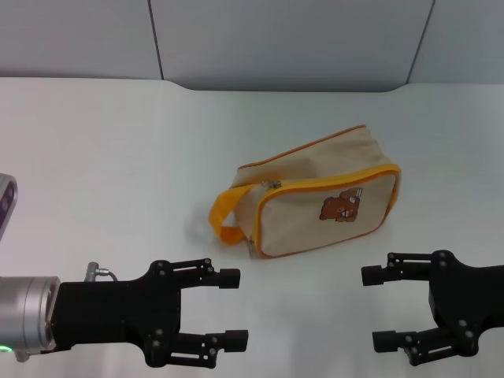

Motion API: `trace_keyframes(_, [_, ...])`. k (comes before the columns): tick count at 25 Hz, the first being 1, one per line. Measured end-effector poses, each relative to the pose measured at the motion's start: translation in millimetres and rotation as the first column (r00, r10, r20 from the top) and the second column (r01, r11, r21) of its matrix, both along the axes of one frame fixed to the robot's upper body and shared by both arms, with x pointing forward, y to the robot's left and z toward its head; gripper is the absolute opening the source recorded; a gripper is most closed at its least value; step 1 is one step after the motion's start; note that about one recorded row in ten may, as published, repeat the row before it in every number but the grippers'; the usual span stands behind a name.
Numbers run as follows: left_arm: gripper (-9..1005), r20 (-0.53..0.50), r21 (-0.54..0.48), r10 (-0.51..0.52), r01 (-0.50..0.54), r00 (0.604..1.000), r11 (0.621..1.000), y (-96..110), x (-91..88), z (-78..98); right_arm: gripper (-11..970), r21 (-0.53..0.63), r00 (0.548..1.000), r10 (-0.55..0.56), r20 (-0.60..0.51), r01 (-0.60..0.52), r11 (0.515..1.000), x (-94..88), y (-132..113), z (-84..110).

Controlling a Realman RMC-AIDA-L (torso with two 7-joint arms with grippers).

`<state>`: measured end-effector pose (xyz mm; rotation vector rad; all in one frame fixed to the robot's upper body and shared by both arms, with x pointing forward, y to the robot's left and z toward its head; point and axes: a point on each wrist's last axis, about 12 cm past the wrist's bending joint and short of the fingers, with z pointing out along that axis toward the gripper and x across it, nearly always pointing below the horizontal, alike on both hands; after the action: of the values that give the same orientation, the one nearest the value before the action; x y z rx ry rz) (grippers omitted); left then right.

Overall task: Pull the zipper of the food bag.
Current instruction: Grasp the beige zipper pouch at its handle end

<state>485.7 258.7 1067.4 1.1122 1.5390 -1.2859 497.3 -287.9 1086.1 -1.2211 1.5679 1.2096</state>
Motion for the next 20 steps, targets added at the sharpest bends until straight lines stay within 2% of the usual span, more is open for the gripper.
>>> trace_keyframes(13, [810, -0.001, 0.000, 0.002, -0.002, 1.000, 1.000, -2, 0.4, -0.6, 825, 0.002, 1.000, 0.008, -0.001, -0.008, 1.000, -1.0, 3, -1.2])
trace_keyframes(18, [809, 0.034, 0.007, 0.077, -0.077, 0.996, 0.997, -7, 6.7, -6.3, 824, -0.004, 1.000, -0.011, -0.005, 0.011, 1.000, -3.5, -3, -2.4])
trace_keyframes(19, [809, 0.077, 0.002, 0.161, -0.162, 0.984, 0.987, -12, 13.1, -13.7, 824, -0.013, 1.000, -0.028, -0.007, 0.028, 1.000, -4.7, -8, -3.6])
trace_keyframes(20, [809, 0.080, 0.001, 0.165, -0.166, 0.983, 0.986, -12, 13.4, -14.1, 824, -0.013, 1.000, -0.028, -0.007, 0.028, 1.000, -4.7, -8, -3.6])
